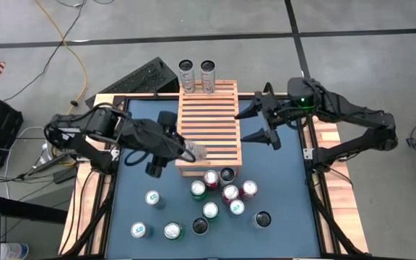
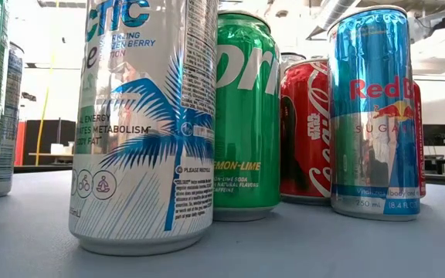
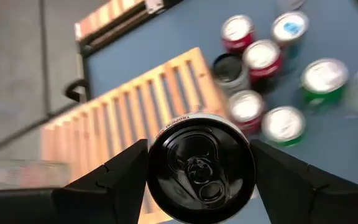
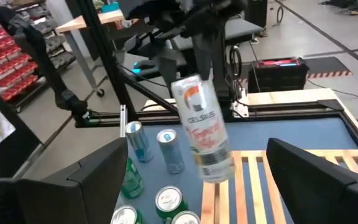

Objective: Place canned beverage on shelf
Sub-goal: Put the white yellow soda can on the shelf aligned with the other white yellow soda cans

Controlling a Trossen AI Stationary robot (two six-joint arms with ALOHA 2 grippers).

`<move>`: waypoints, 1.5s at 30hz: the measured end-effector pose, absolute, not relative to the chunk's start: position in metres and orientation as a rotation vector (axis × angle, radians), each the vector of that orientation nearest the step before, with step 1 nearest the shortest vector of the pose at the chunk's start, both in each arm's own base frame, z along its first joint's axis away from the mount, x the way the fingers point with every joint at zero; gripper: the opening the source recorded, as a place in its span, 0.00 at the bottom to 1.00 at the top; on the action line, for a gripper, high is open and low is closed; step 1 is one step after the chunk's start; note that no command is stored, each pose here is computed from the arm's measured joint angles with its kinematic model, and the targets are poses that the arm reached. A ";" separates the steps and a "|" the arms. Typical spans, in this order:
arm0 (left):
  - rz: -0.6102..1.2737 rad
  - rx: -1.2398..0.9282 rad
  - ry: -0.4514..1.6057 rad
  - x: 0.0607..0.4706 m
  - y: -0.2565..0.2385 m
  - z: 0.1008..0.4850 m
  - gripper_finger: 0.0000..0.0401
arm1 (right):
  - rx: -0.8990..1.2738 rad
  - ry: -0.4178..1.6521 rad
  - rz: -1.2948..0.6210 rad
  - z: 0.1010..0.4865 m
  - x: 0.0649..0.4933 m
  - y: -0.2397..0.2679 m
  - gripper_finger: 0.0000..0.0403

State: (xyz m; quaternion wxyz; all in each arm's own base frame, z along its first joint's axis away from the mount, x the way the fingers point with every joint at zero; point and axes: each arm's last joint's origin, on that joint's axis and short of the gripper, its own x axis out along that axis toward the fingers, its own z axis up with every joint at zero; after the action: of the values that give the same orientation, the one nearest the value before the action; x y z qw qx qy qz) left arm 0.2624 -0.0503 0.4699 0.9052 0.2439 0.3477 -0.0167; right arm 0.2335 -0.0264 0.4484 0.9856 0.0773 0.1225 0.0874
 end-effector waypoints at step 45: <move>-0.244 1.189 0.543 0.311 -0.042 0.466 0.59 | 0.116 0.540 0.678 0.409 0.358 -0.052 0.90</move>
State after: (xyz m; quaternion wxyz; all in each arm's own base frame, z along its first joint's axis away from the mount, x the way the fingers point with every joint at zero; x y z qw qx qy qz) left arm 0.3106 -0.0424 0.4657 0.7869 0.5518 0.2520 -0.1132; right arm 0.3581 -0.0524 0.4085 0.9060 0.0561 0.2616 0.3281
